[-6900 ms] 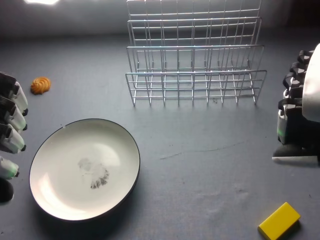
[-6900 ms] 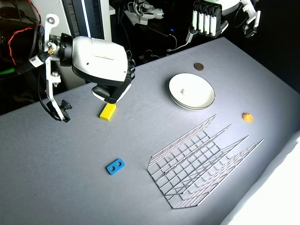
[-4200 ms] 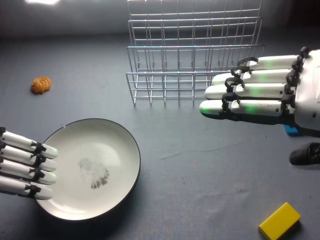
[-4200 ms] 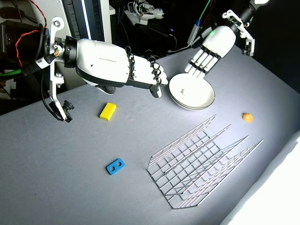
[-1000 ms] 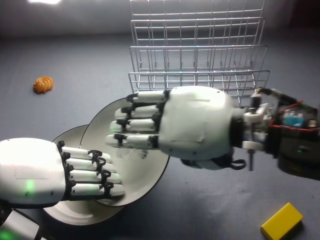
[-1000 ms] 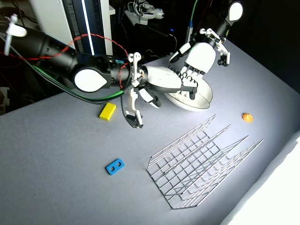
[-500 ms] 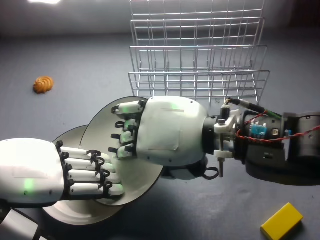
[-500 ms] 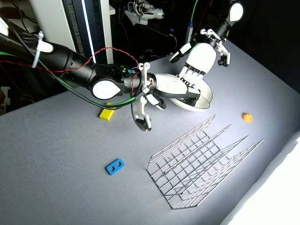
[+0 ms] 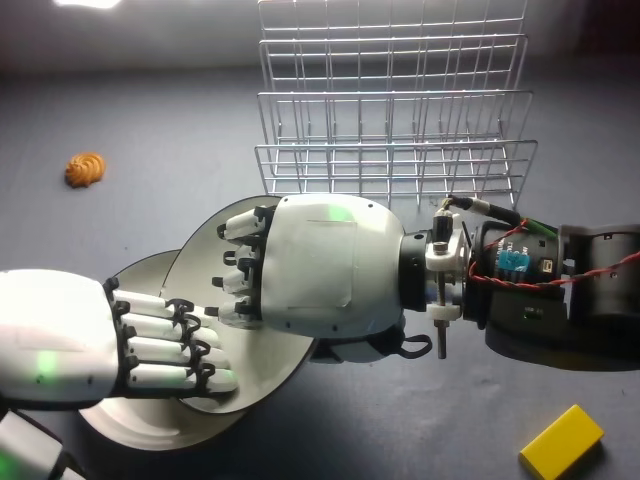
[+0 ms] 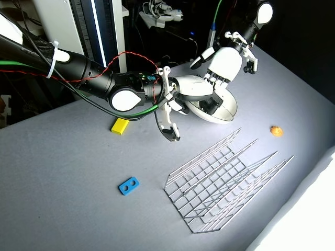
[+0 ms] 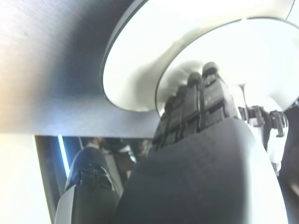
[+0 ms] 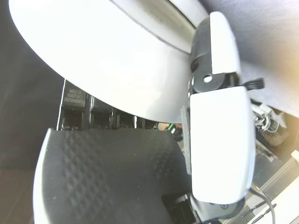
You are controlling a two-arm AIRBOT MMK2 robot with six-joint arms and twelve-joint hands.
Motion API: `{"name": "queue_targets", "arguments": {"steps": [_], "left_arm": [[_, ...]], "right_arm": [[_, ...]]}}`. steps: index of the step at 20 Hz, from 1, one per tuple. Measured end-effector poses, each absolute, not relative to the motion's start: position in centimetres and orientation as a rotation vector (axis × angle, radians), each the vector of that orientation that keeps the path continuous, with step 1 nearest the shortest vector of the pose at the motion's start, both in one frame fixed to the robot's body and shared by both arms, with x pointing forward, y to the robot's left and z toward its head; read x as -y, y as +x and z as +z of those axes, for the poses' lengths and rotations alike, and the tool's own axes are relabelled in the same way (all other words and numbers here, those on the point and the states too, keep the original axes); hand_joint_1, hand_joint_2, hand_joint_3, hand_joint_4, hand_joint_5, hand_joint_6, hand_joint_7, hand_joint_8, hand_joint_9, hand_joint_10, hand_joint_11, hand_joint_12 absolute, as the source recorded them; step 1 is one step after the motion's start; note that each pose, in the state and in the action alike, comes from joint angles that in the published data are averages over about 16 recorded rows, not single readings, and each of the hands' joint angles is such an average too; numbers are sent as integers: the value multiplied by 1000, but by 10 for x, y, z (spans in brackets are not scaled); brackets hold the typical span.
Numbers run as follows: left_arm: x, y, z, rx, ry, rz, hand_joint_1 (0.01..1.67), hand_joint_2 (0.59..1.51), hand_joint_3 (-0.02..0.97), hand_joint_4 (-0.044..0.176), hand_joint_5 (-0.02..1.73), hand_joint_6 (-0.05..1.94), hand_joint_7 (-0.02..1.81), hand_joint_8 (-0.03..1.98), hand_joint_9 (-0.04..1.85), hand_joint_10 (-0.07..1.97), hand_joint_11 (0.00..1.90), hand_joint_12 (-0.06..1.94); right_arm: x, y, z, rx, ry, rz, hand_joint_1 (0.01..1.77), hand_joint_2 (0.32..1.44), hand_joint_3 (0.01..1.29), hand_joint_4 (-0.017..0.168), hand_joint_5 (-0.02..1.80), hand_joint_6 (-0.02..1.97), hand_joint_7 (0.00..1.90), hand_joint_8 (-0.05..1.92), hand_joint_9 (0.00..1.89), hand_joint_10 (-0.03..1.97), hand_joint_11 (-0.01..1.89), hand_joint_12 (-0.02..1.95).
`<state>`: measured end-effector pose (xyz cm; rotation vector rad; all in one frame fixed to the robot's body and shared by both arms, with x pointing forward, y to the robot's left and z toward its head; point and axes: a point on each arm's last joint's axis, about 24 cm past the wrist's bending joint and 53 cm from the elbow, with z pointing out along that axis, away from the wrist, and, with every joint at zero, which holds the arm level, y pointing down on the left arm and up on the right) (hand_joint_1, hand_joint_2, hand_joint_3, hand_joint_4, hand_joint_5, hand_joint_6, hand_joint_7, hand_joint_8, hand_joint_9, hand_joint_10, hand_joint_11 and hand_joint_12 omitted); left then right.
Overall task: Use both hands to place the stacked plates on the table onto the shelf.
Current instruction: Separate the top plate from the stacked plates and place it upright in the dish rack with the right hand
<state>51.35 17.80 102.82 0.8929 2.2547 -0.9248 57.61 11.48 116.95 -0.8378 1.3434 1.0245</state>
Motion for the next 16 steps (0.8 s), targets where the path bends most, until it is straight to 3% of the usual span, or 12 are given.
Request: {"name": "queue_targets", "arguments": {"steps": [6, 16], "left_arm": [[-192, 554, 1063, -2165, 822, -859, 14, 1157, 16, 0, 4, 7, 16, -3, 17, 11, 21, -10], [-241, 617, 1120, -2043, 667, -702, 13, 1151, 16, 1, 20, 20, 17, -2, 15, 12, 21, -10]], "right_arm": [[-115, 574, 1173, -1330, -836, 1032, 1058, 988, 13, 5, 786, 810, 866, 846, 976, 549, 633, 1386], [-111, 565, 1190, -1308, -837, 1036, 1090, 989, 13, 4, 814, 945, 924, 870, 1022, 547, 644, 1346]]}}
